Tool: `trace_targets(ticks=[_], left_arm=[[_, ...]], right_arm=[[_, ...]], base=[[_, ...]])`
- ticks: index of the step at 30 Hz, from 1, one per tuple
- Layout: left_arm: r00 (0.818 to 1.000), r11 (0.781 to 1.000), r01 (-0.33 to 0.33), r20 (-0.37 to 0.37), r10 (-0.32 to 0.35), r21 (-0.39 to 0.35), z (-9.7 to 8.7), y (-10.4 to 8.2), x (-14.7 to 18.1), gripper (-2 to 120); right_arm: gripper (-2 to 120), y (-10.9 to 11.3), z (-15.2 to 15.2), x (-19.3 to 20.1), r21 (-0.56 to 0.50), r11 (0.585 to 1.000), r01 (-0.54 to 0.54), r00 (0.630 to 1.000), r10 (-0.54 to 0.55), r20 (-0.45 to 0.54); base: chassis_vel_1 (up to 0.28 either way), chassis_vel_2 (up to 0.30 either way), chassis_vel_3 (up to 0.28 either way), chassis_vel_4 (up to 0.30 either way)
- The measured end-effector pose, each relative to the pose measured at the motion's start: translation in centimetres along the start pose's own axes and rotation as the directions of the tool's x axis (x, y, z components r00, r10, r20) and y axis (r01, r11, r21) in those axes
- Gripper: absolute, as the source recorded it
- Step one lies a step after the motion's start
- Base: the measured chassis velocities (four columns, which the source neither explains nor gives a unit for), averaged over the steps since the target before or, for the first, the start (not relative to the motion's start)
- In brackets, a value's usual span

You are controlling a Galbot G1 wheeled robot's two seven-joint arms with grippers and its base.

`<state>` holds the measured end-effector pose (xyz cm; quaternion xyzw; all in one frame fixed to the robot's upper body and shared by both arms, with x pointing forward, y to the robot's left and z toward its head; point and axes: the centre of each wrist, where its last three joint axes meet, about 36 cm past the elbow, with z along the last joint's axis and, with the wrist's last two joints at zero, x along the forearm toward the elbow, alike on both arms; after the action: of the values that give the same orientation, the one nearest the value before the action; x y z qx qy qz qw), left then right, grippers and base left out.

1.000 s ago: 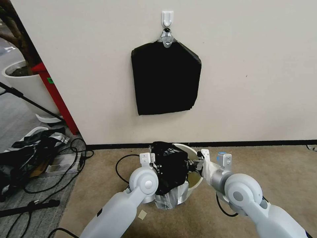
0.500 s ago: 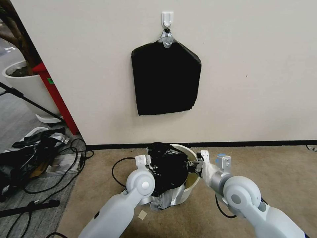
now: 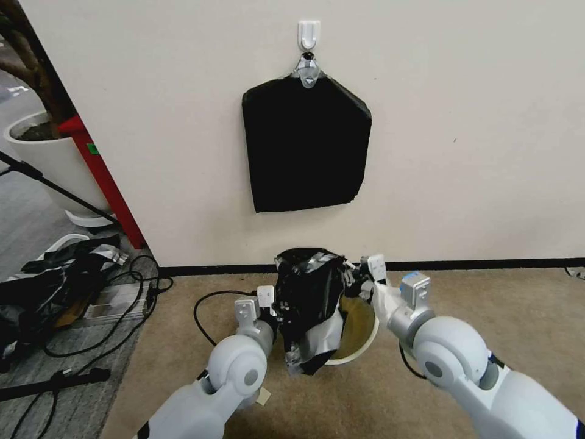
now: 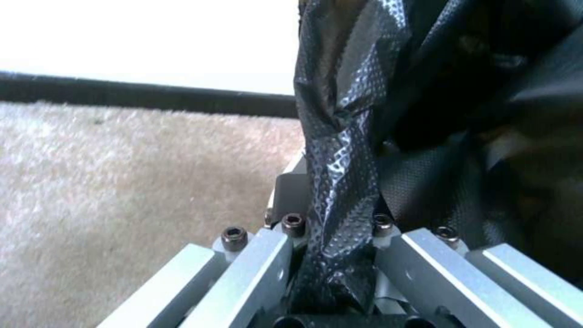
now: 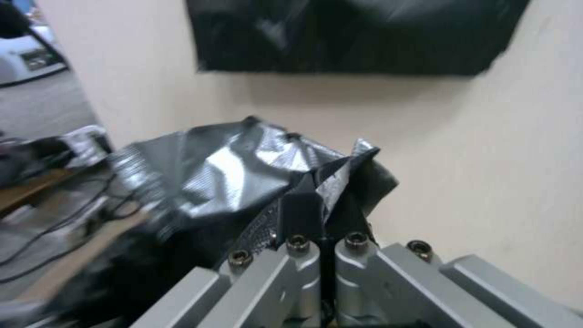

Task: Place a trash bag onto the trash bin.

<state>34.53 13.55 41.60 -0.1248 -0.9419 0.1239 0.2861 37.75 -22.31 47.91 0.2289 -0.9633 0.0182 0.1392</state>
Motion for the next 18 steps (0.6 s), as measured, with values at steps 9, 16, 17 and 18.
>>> trace_targets(ticks=[9,16,17,18], left_arm=[[0.991,0.993,-0.099,0.080,0.105,-0.069,0.4,1.7,2.9,3],[0.966,0.977,-0.198,0.155,0.209,-0.081,0.4,2.6,4.7,3],[0.966,0.977,-0.198,0.155,0.209,-0.081,0.4,2.6,4.7,3],[0.957,0.973,-0.218,0.178,0.227,-0.068,0.4,2.9,5.2,3]], right_arm=[[0,-3.6,-2.3,0.6,0.174,0.983,-0.049,0.999,0.049,0.003],[0,-6.7,-3.3,2.1,0.199,0.979,-0.032,0.991,0.057,-0.123],[0,-6.7,-3.3,2.1,0.199,0.979,-0.032,0.991,0.057,-0.123],[0,-7.3,-3.5,2.8,0.190,0.982,-0.019,0.987,0.050,-0.155]], base=[[0.000,0.000,0.000,0.000],[0.000,0.000,0.000,0.000],[0.000,0.000,0.000,0.000],[0.000,0.000,0.000,0.000]])
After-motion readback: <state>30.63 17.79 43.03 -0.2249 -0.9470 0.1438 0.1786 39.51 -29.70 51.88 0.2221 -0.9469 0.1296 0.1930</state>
